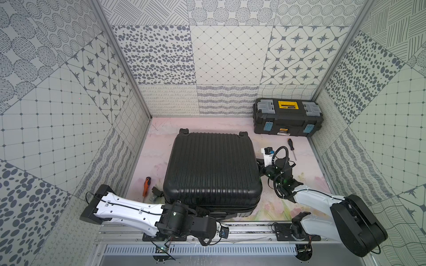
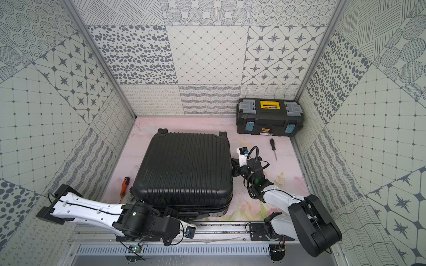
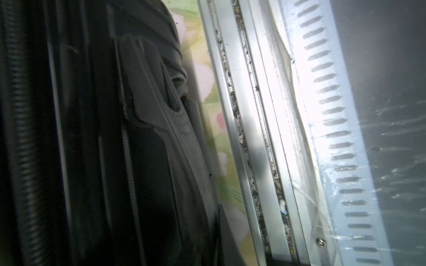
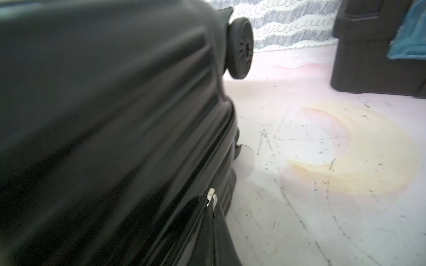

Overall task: Open the suitcase zippers
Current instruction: Unzip the zipper on the suitcase, then move the suitcase to the center of the board.

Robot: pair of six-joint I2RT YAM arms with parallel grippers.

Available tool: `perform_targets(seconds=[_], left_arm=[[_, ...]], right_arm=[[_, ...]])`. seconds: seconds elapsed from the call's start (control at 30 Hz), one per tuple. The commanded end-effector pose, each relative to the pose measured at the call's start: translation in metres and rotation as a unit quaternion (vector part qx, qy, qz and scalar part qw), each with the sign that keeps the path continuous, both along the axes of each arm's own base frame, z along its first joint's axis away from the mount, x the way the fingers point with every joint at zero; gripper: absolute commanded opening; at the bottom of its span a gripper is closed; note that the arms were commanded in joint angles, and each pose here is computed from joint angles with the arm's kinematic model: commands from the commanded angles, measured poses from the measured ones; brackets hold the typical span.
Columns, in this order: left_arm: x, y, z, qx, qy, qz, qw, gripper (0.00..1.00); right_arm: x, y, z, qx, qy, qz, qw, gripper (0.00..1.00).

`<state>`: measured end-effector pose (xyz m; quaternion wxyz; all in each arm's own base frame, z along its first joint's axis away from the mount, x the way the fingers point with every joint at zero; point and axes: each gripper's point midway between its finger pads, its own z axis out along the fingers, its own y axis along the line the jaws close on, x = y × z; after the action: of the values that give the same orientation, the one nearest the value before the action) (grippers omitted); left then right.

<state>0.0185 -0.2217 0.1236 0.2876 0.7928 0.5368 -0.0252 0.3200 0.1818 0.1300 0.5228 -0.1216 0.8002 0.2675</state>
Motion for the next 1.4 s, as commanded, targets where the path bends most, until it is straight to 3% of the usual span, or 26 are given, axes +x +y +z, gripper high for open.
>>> perform_targets(seconds=[0.0,0.13,0.37,0.57,0.67,0.77,0.9,1.13,1.27,1.37], left_arm=[[-0.022,-0.031,0.030,-0.071,-0.031,-0.089,0.993,0.00],[-0.028,-0.031,0.042,-0.102,-0.014,-0.087,0.991,0.00],[-0.038,-0.029,0.037,-0.090,0.007,-0.091,0.992,0.00],[-0.040,-0.027,0.034,-0.080,0.011,-0.093,0.992,0.00],[-0.038,-0.028,0.031,-0.074,0.003,-0.088,0.993,0.00],[-0.034,-0.029,0.031,-0.079,-0.005,-0.081,0.994,0.00],[-0.029,-0.030,0.031,-0.083,-0.011,-0.071,0.994,0.00],[0.003,-0.044,0.009,-0.071,-0.007,-0.012,0.997,0.00],[0.035,-0.060,-0.011,-0.084,-0.008,0.028,0.996,0.00],[0.059,-0.069,-0.023,-0.077,0.000,0.062,0.995,0.22]], right_arm=[[0.013,0.009,-0.007,0.013,0.017,0.008,1.000,0.00],[0.044,0.005,-0.015,0.056,0.031,-0.014,0.998,0.00],[0.097,0.024,-0.031,0.179,0.093,0.048,0.978,0.00],[0.124,0.033,-0.024,0.179,0.087,0.056,0.979,0.00],[0.129,0.032,-0.020,0.164,0.086,0.053,0.981,0.14],[0.129,0.020,-0.008,0.142,0.066,0.020,0.987,0.29],[0.125,-0.007,0.014,0.091,0.043,-0.046,0.994,0.36],[0.099,-0.048,0.072,0.010,0.013,-0.128,0.992,0.40],[0.072,-0.061,0.098,0.005,0.051,-0.149,0.988,0.39],[0.048,-0.065,0.112,0.021,0.046,-0.161,0.986,0.39]])
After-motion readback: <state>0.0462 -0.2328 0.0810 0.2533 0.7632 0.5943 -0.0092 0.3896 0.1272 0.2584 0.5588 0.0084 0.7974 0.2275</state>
